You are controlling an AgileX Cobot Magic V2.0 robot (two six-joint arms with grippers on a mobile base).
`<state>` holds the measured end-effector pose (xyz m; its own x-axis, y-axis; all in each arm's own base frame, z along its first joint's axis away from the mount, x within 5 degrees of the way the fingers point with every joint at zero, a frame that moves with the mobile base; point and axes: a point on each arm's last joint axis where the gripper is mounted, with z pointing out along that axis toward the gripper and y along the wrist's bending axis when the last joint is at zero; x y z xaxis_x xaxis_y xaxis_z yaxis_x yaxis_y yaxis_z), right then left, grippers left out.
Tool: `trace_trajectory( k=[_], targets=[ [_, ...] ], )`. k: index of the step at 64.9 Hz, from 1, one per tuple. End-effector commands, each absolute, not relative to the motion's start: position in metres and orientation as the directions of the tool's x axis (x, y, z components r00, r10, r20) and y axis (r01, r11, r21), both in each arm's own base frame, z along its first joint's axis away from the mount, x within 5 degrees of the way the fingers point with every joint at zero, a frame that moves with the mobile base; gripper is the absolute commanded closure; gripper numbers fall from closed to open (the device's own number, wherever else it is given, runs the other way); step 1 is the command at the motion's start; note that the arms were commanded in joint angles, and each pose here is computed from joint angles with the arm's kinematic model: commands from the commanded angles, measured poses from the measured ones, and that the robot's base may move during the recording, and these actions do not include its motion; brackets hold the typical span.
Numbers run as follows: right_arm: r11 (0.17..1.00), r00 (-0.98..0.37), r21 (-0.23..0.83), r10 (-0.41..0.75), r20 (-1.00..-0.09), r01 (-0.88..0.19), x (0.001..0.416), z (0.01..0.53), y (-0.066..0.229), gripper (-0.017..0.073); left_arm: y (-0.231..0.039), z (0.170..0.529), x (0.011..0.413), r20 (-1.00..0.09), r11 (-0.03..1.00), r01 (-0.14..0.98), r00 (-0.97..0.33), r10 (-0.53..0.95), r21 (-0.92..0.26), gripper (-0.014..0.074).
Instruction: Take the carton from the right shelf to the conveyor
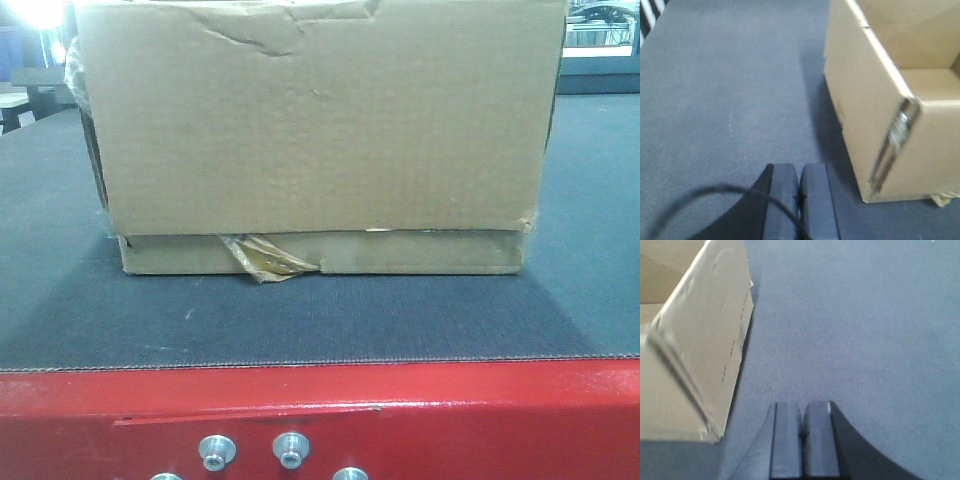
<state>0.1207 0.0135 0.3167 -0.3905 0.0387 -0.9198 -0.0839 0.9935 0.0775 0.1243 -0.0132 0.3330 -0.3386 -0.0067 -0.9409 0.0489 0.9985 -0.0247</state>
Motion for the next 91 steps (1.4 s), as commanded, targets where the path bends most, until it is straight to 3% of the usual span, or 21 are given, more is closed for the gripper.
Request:
trace_trajectory(
  k=[1,29,84,91],
  targets=[
    [0.995,-0.303,0.025,-0.006,-0.953,-0.097,0.103,0.311,0.011,0.0627,-0.010,0.329,0.107,-0.967,0.997,0.064,-0.256,-0.018,-0.036,0.0601],
    [0.995,0.010,-0.007,-0.006,-1.000,-0.103,0.044,0.320,0.005,0.0627,0.001,0.332,0.053,-0.997,0.995,0.073,-0.044,-0.063,-0.067,0.0601],
    [0.995,0.040,-0.007,-0.003,-0.999,-0.102,0.044,0.323,0.005,0.0627,0.003,0.329,0.051,-0.996,0.996,0.055,-0.073,-0.060,-0.064,0.0601],
    [0.995,0.040,-0.007,-0.003,-0.999,-0.102,0.044,0.323,0.005,0.0627,0.002,0.327,0.050,-0.995,0.998,0.056,-0.088,0.046,0.041,0.0601]
  ],
)
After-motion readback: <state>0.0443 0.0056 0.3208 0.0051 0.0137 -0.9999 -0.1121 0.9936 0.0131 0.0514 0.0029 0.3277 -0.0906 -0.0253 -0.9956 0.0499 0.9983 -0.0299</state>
